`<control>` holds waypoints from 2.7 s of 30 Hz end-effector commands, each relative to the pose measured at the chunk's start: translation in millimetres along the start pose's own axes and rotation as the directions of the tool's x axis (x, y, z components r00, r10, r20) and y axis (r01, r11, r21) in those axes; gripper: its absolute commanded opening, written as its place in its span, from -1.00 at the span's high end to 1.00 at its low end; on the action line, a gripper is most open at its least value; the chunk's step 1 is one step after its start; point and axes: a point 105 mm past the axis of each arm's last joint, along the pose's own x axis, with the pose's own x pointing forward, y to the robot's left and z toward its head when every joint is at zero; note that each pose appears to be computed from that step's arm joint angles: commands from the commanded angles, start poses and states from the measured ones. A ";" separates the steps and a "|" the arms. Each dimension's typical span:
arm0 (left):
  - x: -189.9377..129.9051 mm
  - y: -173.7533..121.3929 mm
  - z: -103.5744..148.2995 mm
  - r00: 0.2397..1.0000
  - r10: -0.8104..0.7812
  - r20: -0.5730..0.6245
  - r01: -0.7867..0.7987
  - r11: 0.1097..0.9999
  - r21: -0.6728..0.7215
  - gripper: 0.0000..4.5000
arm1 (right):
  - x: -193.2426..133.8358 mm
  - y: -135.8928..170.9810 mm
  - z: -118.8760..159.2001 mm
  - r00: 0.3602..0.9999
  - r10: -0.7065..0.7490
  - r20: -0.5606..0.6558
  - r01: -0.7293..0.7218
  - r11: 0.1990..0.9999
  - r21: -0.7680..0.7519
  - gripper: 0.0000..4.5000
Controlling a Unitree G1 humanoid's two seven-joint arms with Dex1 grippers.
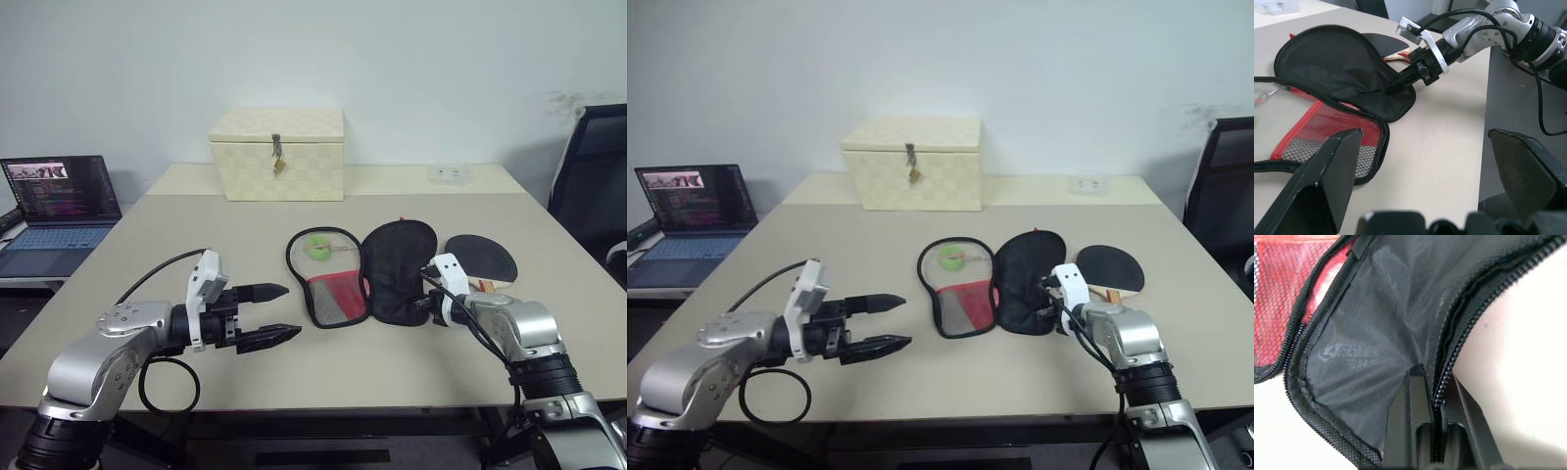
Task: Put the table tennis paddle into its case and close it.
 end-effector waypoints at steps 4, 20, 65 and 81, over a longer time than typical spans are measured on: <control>3.2 -2.2 6.3 1.000 -0.026 0.014 0.025 0.999 0.041 -1.00 | -9.3 -4.9 25.0 0.998 0.000 0.066 0.002 0.999 -0.034 0.99; 6.6 -5.9 3.7 0.999 -0.026 0.021 0.025 0.999 0.036 -1.00 | -72.6 -83.5 55.0 0.939 -0.298 0.173 0.315 0.946 -0.079 -0.98; 0.7 0.5 2.0 1.000 -0.002 0.005 0.002 0.999 0.051 -1.00 | -95.5 -84.2 83.1 0.784 -0.549 0.291 0.498 0.835 0.235 0.53; -8.5 -3.3 4.7 1.000 0.018 0.013 -0.019 0.999 0.035 -1.00 | -9.1 61.5 62.3 0.943 -0.244 0.226 0.179 0.946 0.271 0.53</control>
